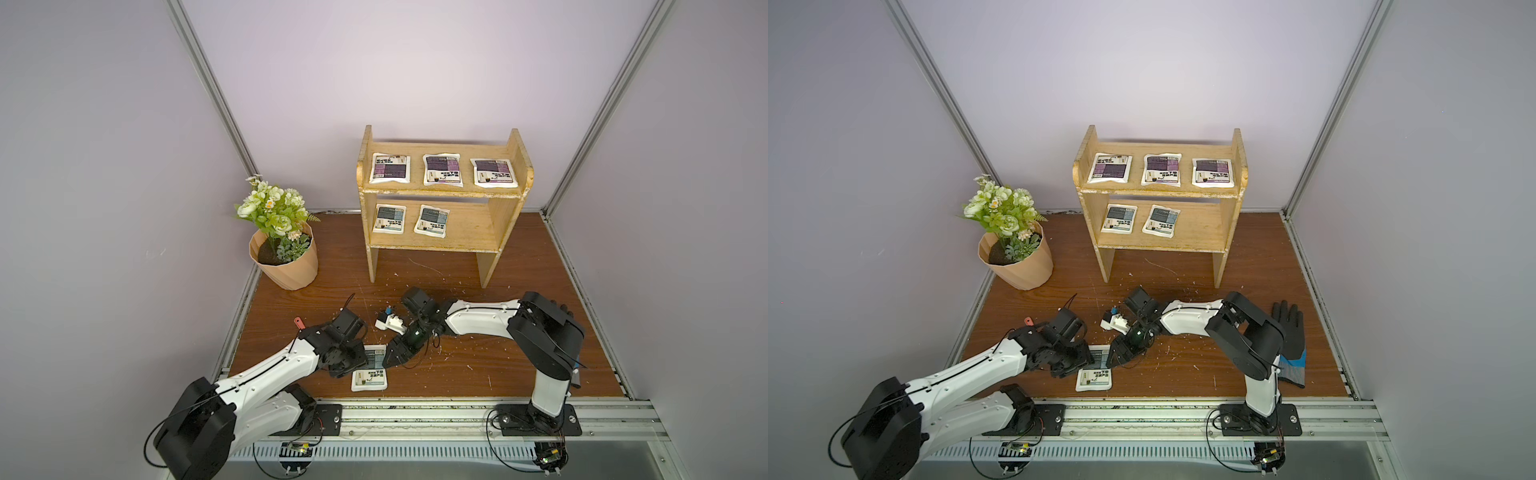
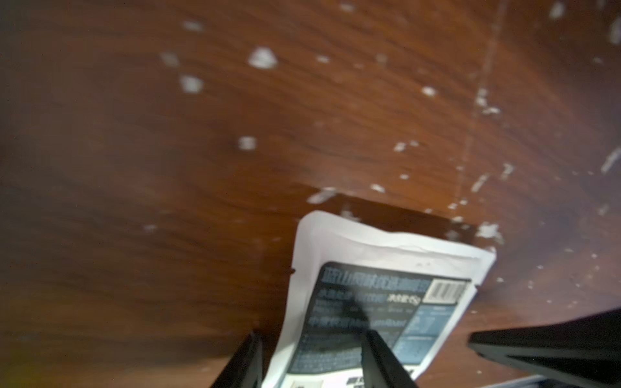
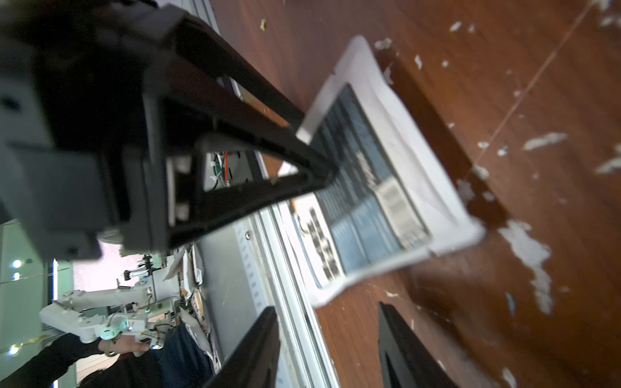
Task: Place the bagged coffee beans on the shelf by color
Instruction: Pick up the bagged coffee beans at the center of the board.
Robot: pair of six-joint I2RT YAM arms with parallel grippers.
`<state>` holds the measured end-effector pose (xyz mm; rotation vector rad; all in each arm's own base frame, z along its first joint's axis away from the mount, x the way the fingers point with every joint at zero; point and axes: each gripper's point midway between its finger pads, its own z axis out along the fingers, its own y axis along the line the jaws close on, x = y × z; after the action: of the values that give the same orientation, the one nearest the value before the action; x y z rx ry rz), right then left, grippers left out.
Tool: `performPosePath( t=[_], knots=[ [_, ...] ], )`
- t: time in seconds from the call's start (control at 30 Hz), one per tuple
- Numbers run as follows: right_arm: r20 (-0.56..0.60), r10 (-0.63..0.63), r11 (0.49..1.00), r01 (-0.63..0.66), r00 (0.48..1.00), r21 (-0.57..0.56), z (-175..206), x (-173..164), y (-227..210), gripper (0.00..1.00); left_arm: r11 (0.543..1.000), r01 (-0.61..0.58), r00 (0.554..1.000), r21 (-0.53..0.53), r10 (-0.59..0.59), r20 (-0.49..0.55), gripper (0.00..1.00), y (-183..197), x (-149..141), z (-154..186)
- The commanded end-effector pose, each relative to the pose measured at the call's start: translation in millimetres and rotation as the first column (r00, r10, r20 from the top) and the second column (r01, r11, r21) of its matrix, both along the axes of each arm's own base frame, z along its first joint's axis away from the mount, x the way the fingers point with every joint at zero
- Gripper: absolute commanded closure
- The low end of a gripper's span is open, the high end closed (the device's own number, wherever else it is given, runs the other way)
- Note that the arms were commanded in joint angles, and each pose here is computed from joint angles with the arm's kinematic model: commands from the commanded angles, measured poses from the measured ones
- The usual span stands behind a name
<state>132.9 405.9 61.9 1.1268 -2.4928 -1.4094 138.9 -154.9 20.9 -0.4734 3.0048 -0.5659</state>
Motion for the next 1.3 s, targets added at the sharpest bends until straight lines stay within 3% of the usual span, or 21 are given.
performPosePath(
  t=[0.0,0.23,0.33,0.47,0.6,0.8,0.9,1.03,1.27],
  knots=[
    [-0.07,0.07,0.995,-0.065,0.995,0.079,6.8,-15.1,8.3,0.51,0.998,0.059,0.994,-0.008,-0.059,-0.093,0.55,-10.3,-18.3,-26.3],
    [-0.069,0.057,0.998,-0.056,0.996,0.022,-14.0,-10.4,9.6,0.55,0.99,0.103,0.99,-0.098,-0.112,-0.091,0.9,-36.2,-9.4,-26.8],
    [-0.035,0.042,0.999,-0.041,0.999,0.014,-8.9,-2.6,9.9,0.54,0.987,0.13,0.989,-0.092,-0.136,-0.058,1.0,-43.1,2.3,-20.3],
    [0.067,-0.014,1.0,0.013,0.998,0.019,15.1,21.9,4.0,0.51,0.984,0.165,0.986,-0.059,-0.166,-0.004,1.0,-50.5,22.1,-9.3],
    [0.157,-0.149,0.989,0.145,0.976,0.036,49.5,62.7,-21.3,0.47,0.981,0.194,0.98,0.016,-0.194,0.047,1.0,-49.9,41.8,1.8],
    [0.247,-0.413,0.909,0.413,0.877,0.053,75.7,118.4,-90.2,0.44,0.973,0.228,0.954,0.047,-0.233,0.187,1.0,-63.9,81.6,41.2],
    [0.256,-0.499,0.863,0.501,0.828,0.06,74.2,131.6,-115.0,0.44,0.964,0.265,0.935,0.003,-0.257,0.244,1.0,-78.9,97.3,63.5],
    [0.232,-0.568,0.823,0.546,0.79,0.158,91.9,140.0,-120.0,0.44,0.953,0.288,0.92,-0.092,-0.249,0.304,1.0,-96.0,115.5,93.8],
    [0.235,-0.644,0.76,0.572,0.728,0.308,132.9,152.7,-121.8,0.44,0.939,0.184,0.908,-0.292,-0.049,0.416,1.0,-98.0,156.6,151.8]
  ],
)
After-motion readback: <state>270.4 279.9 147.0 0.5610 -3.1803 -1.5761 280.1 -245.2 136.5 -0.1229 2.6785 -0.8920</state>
